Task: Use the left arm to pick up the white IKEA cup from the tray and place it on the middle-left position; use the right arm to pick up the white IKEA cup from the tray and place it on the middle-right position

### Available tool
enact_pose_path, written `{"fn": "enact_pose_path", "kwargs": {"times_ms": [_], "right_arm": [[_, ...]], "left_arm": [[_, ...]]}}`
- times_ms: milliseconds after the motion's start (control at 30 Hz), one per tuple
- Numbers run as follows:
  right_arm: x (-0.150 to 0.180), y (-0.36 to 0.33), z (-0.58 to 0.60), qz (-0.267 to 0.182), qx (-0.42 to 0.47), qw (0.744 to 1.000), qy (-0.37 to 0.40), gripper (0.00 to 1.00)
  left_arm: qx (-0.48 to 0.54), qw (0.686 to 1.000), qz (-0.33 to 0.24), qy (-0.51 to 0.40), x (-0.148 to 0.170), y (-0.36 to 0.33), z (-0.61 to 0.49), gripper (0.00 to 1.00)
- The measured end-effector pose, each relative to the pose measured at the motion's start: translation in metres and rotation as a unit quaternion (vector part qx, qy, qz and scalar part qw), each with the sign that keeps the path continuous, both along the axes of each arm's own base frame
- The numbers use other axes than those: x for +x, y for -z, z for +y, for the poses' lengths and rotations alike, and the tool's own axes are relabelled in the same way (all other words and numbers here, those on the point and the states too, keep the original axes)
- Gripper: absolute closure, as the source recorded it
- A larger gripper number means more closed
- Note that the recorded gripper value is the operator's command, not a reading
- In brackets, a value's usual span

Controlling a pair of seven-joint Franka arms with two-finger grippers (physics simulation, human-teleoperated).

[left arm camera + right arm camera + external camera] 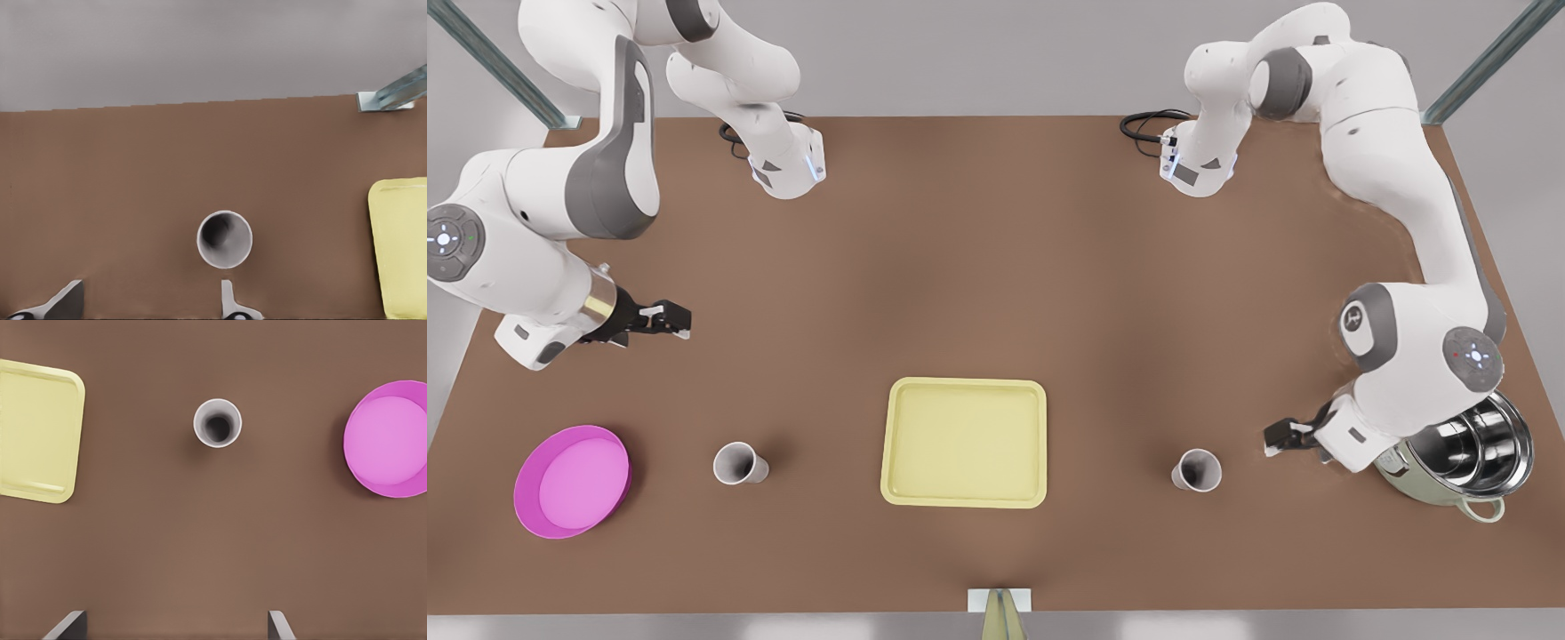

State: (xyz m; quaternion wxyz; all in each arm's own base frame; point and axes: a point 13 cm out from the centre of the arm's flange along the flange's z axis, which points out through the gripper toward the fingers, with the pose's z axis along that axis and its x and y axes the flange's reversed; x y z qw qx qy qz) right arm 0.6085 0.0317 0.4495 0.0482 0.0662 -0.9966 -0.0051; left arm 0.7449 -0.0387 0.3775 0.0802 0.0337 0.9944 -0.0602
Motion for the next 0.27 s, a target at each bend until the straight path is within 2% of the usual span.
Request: {"fn": "enact_pose_path", "kwargs": {"times_ms": [67, 100, 167, 267], "right_arm": [[0.0, 0.0, 0.0, 0.0, 0.0, 1.0, 0.0, 0.0], [0.0, 0.0, 0.0, 0.0, 0.0, 1.0, 0.0, 0.0], [0.0, 0.0, 0.001, 0.0, 0.0, 1.0, 0.0, 0.0], [0.0, 0.001, 0.003, 0.001, 0.0, 1.0, -0.001, 0.0]], "left_arm": [[0.005, 0.999, 0.031, -0.01, -0.073, -0.041, 0.022, 0.0], [0.009, 0.999, 0.041, -0.008, -0.094, -0.047, 0.024, 0.0], [0.015, 0.998, 0.058, -0.007, -0.114, -0.048, 0.024, 0.0], [0.019, 0.997, 0.074, -0.007, -0.125, -0.047, 0.025, 0.0]]}}
